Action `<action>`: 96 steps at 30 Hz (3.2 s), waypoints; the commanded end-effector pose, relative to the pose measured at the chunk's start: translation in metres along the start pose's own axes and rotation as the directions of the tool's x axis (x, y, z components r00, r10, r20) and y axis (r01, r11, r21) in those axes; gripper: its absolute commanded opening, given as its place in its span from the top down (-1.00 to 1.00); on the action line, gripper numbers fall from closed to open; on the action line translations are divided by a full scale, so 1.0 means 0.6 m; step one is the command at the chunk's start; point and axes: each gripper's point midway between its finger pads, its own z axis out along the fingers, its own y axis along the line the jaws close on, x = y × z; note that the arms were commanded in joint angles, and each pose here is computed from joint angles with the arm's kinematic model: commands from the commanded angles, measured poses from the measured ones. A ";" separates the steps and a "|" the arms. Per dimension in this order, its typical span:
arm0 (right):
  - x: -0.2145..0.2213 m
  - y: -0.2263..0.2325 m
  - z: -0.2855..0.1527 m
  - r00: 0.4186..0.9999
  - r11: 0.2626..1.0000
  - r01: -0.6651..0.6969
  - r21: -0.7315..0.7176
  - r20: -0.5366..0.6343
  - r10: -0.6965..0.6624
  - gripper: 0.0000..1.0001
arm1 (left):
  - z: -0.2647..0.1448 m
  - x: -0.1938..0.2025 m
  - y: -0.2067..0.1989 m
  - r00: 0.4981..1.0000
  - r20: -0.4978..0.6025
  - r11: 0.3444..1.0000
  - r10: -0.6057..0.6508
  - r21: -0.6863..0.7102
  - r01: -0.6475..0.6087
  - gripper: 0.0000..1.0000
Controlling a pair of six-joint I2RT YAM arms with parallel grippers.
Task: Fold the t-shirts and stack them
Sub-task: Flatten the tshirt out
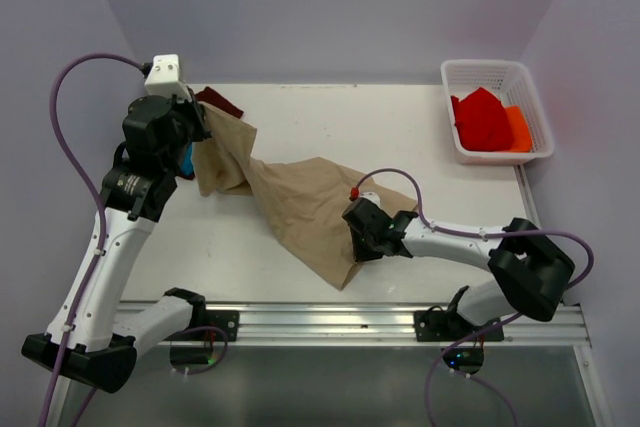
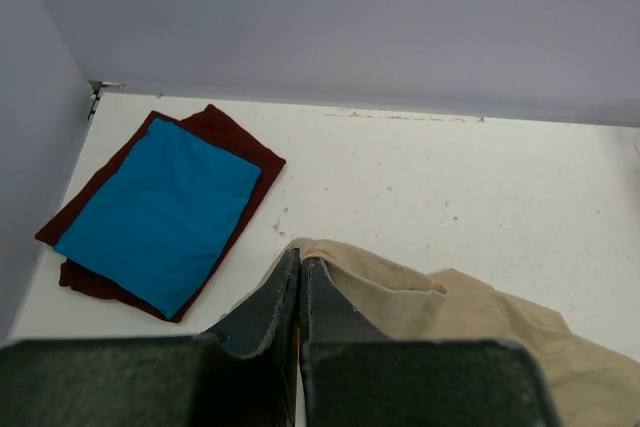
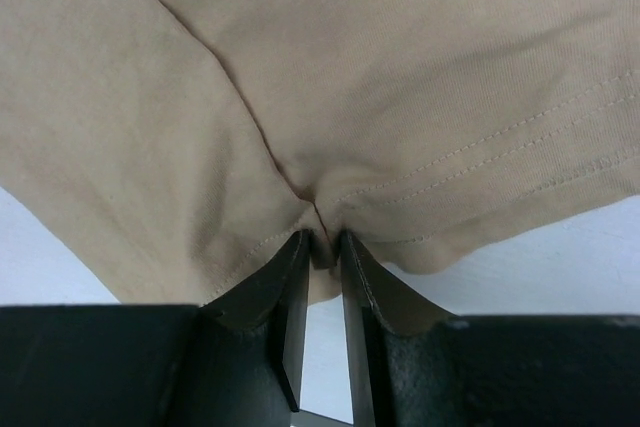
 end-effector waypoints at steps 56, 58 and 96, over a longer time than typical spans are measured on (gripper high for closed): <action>-0.066 0.000 -0.050 0.984 0.981 0.141 0.133 0.088 -0.154 1.00 | -0.010 -0.028 -0.010 0.997 0.066 0.999 -0.036 0.031 0.034 1.00; -0.059 0.006 -0.037 0.986 0.983 0.139 0.119 0.074 -0.149 1.00 | -0.010 -0.026 -0.008 0.997 0.064 0.999 -0.033 0.029 0.031 1.00; -0.054 0.031 -0.032 0.981 0.980 0.181 0.087 0.053 -0.186 0.97 | -0.009 -0.025 -0.011 0.997 0.065 0.999 -0.033 0.037 0.031 1.00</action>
